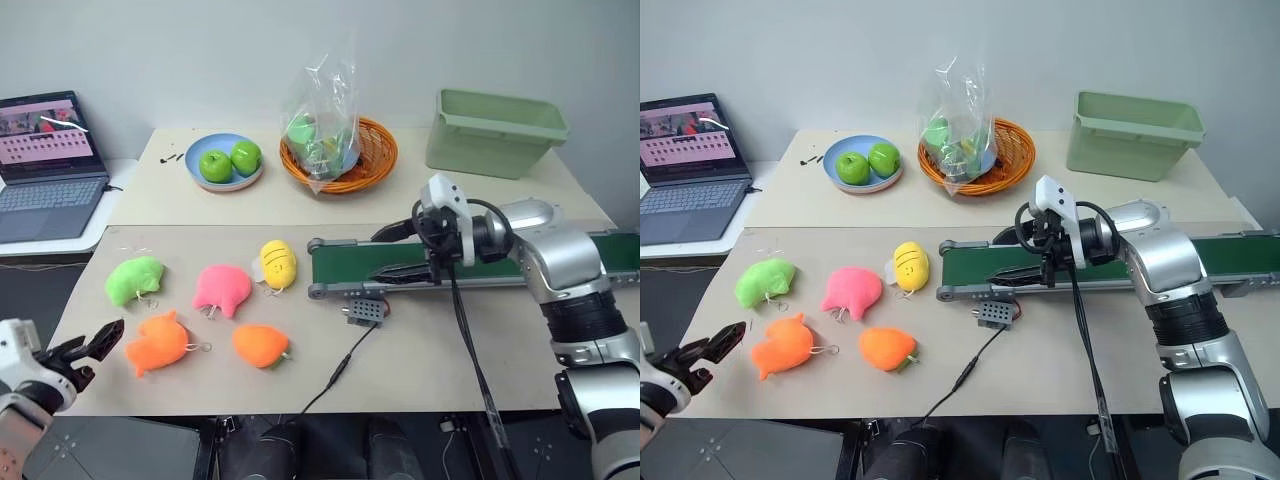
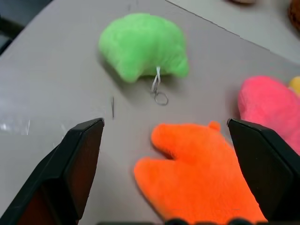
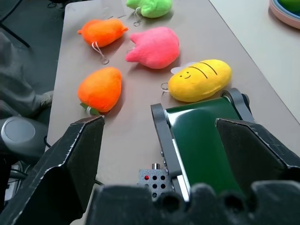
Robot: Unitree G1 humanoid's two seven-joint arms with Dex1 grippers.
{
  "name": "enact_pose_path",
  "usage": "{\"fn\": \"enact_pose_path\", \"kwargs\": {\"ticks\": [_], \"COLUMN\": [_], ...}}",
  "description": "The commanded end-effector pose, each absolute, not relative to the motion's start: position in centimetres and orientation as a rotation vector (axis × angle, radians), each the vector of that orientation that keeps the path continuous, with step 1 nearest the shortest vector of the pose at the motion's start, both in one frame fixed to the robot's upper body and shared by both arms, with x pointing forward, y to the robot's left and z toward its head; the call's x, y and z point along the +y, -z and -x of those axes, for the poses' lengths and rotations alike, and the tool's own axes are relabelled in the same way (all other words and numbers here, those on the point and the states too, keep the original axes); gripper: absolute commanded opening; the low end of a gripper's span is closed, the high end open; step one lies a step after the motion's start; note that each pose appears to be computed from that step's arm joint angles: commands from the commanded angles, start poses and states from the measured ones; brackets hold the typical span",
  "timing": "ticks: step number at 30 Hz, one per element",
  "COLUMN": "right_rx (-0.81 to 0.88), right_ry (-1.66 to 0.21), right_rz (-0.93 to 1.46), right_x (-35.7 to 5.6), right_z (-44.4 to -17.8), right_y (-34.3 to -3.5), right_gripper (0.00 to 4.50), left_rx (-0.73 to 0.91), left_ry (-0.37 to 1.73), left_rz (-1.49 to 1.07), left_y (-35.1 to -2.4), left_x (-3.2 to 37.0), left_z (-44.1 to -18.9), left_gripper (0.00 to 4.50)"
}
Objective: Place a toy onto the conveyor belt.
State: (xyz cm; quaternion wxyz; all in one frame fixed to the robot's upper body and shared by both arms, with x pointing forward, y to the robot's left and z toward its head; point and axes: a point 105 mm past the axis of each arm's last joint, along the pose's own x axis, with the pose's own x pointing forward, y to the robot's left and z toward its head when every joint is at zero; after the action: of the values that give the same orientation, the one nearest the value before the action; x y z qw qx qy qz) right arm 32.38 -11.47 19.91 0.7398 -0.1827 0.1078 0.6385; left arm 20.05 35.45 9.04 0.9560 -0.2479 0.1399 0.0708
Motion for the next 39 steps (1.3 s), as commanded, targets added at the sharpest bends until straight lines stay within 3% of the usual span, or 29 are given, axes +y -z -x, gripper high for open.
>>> {"fn": "enact_pose_path", "kwargs": {"ticks": [1,8,16,32,35,39], "right_rx": [0.193,0.227,0.228,0.222,0.218,0.216], "right_ry": [-1.461,-1.52,-1.498,-1.454,-1.449,-1.437], "right_rz": [0.461,0.52,0.55,0.596,0.6,0.609], "right_x": [-11.0,-10.8,-11.2,-12.2,-12.1,-12.3], "right_z": [-31.7,-31.3,-31.6,-31.8,-31.8,-32.0], "right_y": [-21.3,-21.2,-21.7,-22.8,-22.9,-22.9], "right_gripper": [4.46,4.46,4.46,4.46,4.5,4.5], "left_rx": [0.223,0.179,0.236,0.181,0.15,0.146], "left_ry": [-0.124,-0.14,-0.156,-0.092,-0.046,-0.033], "left_rz": [0.728,0.984,1.092,1.191,1.227,1.231], "left_y": [-9.5,-7.8,-4.6,-3.4,-3.8,-4.1], "left_x": [35.4,35.5,33.8,31.8,31.2,31.1], "left_z": [-19.0,-17.3,-16.9,-21.8,-22.0,-21.8], "left_gripper": [4.5,4.5,4.5,4.5,3.78,2.36]}}
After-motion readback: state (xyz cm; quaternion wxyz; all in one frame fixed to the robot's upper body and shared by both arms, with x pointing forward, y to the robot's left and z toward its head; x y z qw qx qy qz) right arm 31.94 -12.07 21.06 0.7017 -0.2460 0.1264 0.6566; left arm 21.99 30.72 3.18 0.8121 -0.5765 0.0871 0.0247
